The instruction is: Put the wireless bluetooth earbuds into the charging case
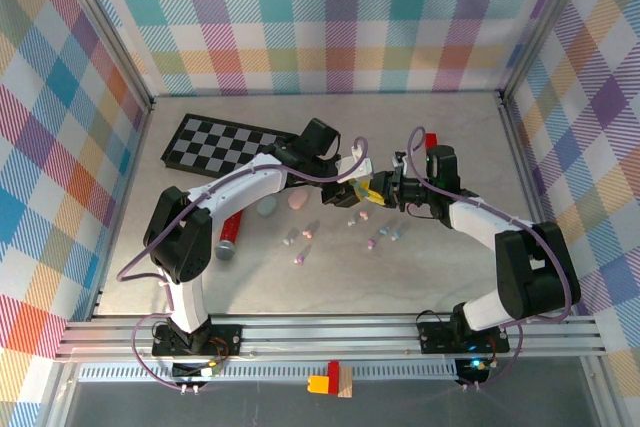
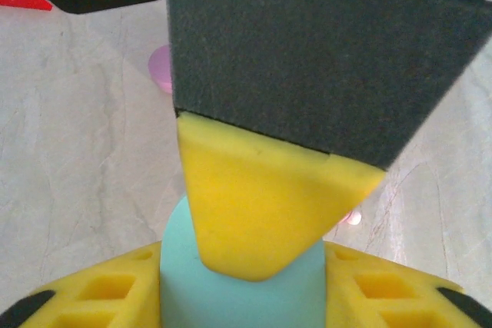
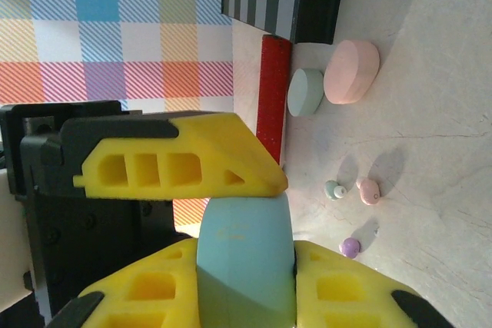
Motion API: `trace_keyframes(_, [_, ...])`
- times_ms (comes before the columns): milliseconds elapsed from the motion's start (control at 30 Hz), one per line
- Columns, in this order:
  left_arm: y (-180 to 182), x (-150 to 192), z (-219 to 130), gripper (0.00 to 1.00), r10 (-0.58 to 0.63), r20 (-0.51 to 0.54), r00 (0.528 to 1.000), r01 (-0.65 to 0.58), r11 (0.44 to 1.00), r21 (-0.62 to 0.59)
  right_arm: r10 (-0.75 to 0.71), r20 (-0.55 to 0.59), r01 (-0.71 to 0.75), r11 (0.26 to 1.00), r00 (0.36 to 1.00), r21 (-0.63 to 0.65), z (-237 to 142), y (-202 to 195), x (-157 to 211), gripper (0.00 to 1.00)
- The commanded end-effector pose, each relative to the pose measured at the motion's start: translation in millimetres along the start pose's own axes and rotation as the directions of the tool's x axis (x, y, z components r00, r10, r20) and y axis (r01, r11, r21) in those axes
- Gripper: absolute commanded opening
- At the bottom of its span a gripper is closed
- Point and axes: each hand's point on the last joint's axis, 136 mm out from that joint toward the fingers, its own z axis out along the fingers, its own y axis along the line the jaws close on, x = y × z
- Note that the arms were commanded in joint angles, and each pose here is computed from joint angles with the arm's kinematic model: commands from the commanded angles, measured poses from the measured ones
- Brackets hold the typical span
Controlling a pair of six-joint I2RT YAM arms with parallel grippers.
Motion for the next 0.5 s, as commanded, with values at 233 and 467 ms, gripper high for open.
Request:
trace_keyframes(233, [9, -51, -57, 0.91, -0.049, 0.428, 0.902, 0.111, 0.987, -0.120, -0.033, 0.005, 0.033, 0.991, 0.999, -0.128, -18, 56, 1, 0.12])
trace_keyframes(467, [-2, -82, -112, 0.90, 0.016, 0.727, 0.686, 0.096, 0.989, -0.113, -0.018, -0.008, 0.015, 0.962, 1.000, -0.271, -38, 102, -1, 0.09])
